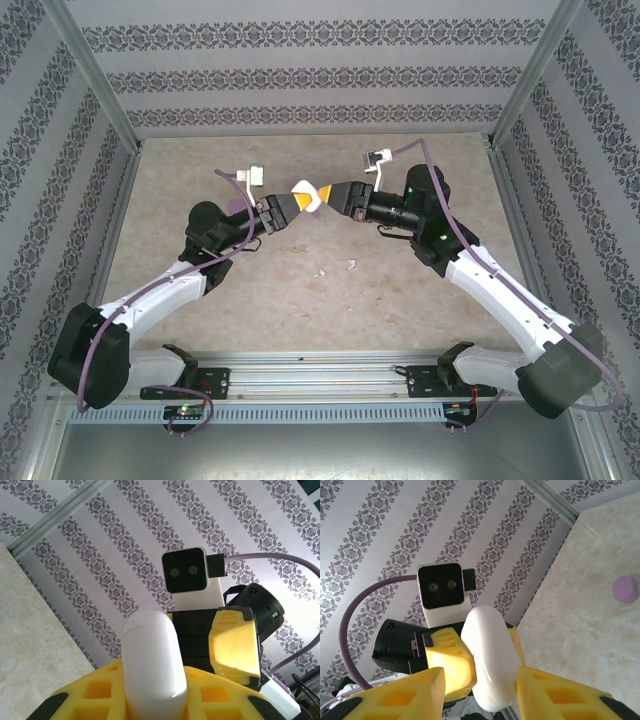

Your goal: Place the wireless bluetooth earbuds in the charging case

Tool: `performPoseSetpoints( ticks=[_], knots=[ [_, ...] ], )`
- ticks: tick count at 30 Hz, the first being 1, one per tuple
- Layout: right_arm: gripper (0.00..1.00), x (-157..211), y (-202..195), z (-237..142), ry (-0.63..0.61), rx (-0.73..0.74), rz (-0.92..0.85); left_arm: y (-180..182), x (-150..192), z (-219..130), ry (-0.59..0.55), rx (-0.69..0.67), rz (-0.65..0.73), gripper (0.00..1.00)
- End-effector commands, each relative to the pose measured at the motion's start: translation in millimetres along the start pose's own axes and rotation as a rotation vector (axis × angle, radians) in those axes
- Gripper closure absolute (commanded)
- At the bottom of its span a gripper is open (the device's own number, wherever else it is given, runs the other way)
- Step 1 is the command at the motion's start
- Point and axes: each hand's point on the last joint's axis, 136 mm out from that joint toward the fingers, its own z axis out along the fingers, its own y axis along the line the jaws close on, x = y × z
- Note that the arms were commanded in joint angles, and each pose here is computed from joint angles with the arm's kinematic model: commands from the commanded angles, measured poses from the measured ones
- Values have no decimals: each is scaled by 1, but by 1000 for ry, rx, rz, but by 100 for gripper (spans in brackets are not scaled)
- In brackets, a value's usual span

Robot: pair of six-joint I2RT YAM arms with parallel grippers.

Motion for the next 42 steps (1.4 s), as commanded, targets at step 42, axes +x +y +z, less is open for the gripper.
performPoseSetpoints(
  ticks=[42],
  knots=[
    [84, 13, -17, 20, 40, -70, 39, -32, -14, 4, -14, 148, -1, 89]
  ],
)
